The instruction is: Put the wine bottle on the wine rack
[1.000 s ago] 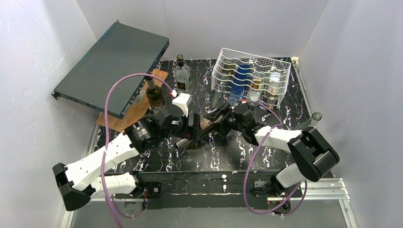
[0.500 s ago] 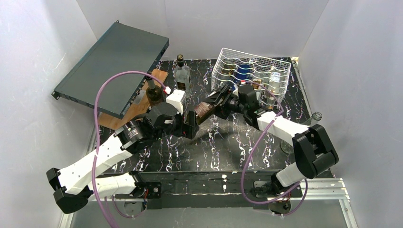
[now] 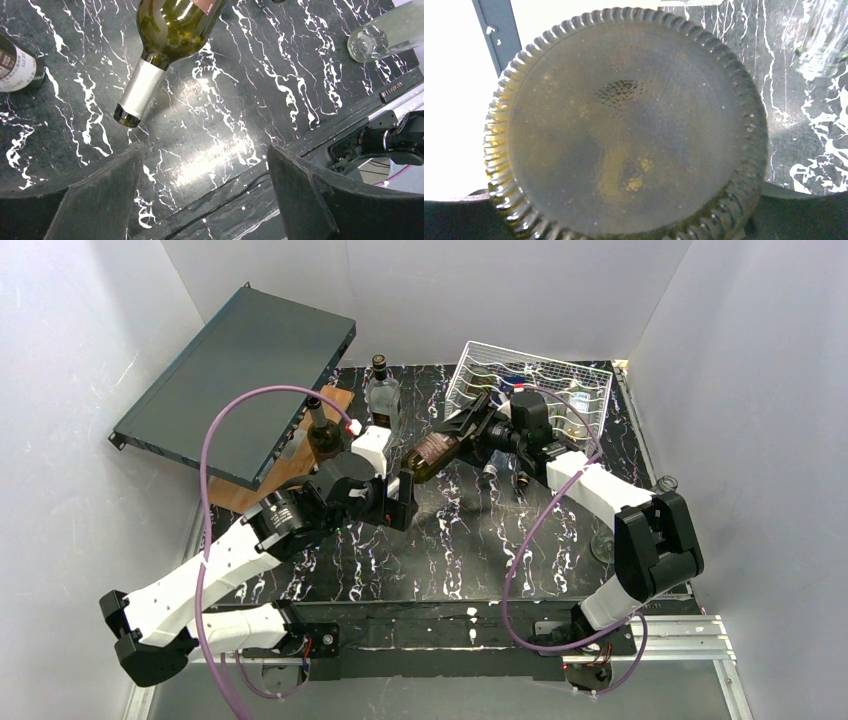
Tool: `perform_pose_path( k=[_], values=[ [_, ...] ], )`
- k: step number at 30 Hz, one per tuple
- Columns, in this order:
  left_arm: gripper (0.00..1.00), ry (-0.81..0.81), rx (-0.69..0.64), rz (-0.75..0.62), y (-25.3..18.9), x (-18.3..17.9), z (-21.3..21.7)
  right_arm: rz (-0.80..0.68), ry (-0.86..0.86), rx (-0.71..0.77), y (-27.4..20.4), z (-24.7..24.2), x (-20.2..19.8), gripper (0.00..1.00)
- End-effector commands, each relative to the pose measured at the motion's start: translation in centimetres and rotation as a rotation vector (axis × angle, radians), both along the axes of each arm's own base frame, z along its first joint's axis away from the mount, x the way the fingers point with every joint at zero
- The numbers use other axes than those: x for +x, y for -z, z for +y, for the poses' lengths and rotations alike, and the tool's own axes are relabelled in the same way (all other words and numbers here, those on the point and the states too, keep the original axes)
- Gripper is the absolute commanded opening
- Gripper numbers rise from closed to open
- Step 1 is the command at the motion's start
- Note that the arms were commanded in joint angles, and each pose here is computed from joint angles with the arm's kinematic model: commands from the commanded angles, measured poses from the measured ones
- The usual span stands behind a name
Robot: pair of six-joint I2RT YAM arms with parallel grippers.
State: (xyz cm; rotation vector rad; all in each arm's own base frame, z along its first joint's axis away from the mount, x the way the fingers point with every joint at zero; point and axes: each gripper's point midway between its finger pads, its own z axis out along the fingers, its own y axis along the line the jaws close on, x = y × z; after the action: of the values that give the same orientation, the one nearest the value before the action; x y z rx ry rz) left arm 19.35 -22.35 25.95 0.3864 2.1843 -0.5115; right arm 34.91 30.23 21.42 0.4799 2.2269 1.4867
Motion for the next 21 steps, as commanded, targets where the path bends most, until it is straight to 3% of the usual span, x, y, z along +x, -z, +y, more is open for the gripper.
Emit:
perform_pose_path(
  k=[1,11,15,21],
  values=[
    [0.93,-0.006,0.024,-0.039,-1.4,0.8,-0.1,-0.171,-0.050,0.079,-6.7,0.3,1.4,0.01],
    [0.98,-0.029,0.080,-0.001,-1.7,2.5,-1.1,-0.191,-0.014,0.019,-7.4,-2.6,3.6,0.01],
    [0.98,-0.017,0.051,-0.003,-2.1,2.5,-1.6,-0.211,0.025,-0.077,-7.4,-5.7,4.9,0.01],
    [0.98,0.008,0.011,-0.009,-2.5,1.9,-1.6,-0.178,0.114,-0.101,-6.9,-12.7,7.2,0.01]
  ],
)
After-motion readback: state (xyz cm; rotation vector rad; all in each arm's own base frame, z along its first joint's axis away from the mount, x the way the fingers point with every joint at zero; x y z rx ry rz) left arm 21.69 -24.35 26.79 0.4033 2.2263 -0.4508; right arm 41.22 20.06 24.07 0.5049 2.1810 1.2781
